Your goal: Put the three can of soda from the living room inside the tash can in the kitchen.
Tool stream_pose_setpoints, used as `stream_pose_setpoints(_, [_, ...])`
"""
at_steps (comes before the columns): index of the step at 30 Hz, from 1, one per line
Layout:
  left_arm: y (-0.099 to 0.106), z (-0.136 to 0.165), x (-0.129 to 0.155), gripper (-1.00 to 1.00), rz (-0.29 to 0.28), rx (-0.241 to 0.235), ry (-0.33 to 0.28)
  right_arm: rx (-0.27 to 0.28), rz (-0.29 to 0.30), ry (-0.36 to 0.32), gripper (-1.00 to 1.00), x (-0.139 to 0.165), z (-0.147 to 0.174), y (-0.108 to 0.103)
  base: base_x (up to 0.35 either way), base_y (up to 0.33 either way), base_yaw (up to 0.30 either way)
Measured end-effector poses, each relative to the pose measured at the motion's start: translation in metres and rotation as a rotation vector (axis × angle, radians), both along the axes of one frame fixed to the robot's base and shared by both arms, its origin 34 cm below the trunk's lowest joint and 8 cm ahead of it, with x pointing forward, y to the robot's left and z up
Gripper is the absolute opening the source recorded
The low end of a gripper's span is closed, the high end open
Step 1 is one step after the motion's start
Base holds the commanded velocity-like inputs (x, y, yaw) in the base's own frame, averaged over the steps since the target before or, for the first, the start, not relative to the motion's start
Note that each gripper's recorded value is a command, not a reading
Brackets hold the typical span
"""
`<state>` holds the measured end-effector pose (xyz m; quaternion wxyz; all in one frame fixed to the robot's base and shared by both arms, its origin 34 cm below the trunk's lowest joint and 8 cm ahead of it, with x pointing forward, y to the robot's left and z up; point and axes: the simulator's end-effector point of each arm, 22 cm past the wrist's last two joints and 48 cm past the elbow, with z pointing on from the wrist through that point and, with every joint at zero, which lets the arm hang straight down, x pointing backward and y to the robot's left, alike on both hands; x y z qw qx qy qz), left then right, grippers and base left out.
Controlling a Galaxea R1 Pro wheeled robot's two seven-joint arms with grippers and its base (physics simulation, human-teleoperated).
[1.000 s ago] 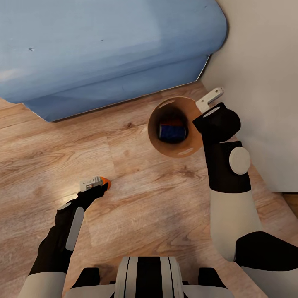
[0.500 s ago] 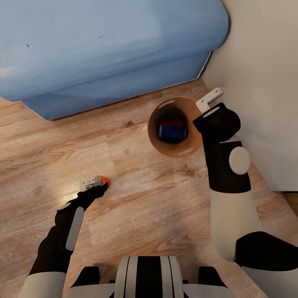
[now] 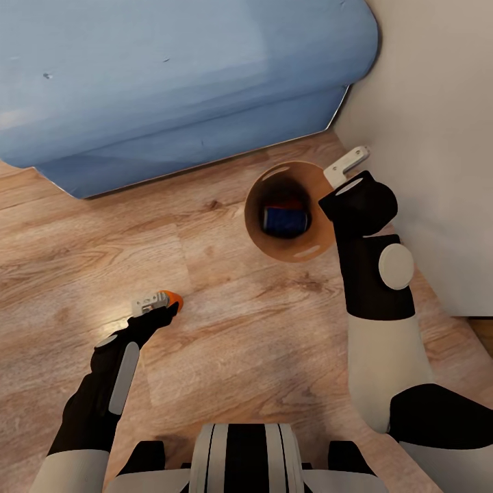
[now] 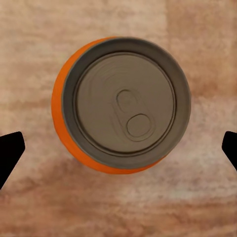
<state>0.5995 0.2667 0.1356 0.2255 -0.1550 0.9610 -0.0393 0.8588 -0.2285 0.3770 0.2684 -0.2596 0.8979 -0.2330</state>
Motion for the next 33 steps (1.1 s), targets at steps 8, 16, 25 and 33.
stream_pose_setpoints(8, [-0.0004,0.0011,0.0016,1.00,-0.002,0.001,-0.003,0.000,0.000,0.001,-1.00,-0.0004,-0.0005,-0.0001,0.000,0.000,0.000])
stream_pose_setpoints(16, [-0.0006,0.0002,0.0007,1.00,-0.002,0.001,0.000,-0.002,-0.001,0.001,-1.00,-0.0006,-0.0006,-0.0007,0.000,0.000,0.000])
stream_pose_setpoints(25, [0.0000,0.0002,0.0009,-1.00,0.000,0.002,-0.004,-0.002,0.000,0.002,-1.00,-0.0009,-0.0009,-0.0006,0.000,0.000,0.000])
stream_pose_setpoints(33, [0.0001,0.0001,0.0011,-1.00,-0.001,0.003,-0.006,-0.001,0.000,0.004,-1.00,-0.0016,-0.0017,-0.0006,0.000,0.000,0.000])
